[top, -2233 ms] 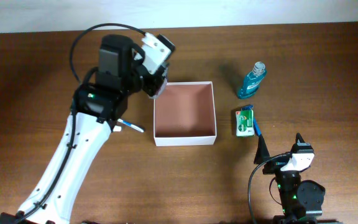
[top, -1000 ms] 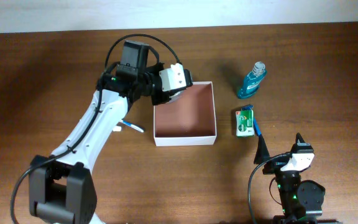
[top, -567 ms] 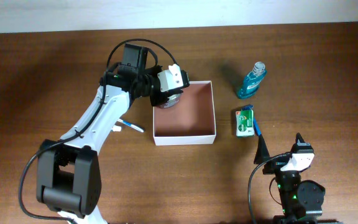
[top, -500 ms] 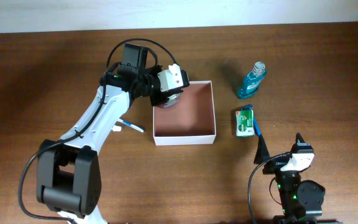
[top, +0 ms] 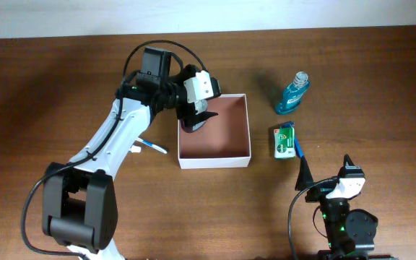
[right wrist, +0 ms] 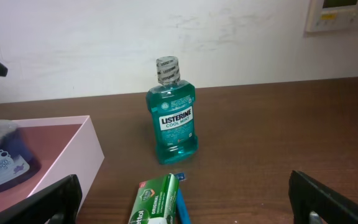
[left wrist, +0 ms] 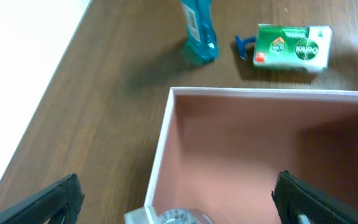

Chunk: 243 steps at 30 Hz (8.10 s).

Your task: Pack container

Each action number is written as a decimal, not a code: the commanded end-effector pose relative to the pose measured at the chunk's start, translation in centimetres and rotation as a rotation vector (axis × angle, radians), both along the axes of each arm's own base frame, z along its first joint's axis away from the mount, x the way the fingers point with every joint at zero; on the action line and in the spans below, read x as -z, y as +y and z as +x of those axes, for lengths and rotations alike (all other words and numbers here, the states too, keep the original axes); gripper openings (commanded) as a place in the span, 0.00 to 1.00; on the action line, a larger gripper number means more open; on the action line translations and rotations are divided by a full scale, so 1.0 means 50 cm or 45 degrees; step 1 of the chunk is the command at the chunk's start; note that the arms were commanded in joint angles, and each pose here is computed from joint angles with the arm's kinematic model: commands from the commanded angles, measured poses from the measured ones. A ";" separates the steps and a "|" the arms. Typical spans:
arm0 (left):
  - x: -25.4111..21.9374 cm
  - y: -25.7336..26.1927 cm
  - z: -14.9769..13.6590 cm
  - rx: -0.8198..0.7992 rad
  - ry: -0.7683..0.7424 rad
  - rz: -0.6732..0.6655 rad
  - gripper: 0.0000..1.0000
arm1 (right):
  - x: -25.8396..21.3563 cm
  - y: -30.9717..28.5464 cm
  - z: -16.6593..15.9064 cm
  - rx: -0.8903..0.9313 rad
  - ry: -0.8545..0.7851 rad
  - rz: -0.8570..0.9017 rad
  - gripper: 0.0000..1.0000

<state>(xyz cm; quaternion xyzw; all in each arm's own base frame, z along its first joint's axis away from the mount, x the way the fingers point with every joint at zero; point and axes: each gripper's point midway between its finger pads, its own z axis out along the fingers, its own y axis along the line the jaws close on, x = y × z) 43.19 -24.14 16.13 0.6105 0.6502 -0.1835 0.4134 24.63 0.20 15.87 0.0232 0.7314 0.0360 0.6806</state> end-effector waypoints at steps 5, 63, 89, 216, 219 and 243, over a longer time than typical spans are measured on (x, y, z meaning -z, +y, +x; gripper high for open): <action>-0.147 0.017 0.050 -0.234 -0.006 -0.266 0.99 | 0.005 0.001 0.000 0.001 0.006 0.000 0.99; 0.273 0.494 -0.205 -2.742 1.497 -0.205 0.49 | 0.005 0.001 0.000 0.001 0.006 0.000 0.99; 0.273 0.494 -0.194 -2.745 1.484 -0.245 0.51 | 0.005 0.001 0.000 0.000 0.006 0.000 0.99; 0.274 0.482 -0.207 -2.726 1.548 -0.227 0.82 | -0.158 0.037 0.455 -0.100 0.637 -0.265 0.26; 0.274 0.482 -0.207 -2.726 1.548 -0.227 0.83 | -0.212 0.079 0.435 -0.148 0.558 -0.250 0.26; 0.275 0.485 -0.210 -2.742 1.506 -0.188 0.82 | -0.254 0.398 0.302 -0.509 0.569 -0.001 0.22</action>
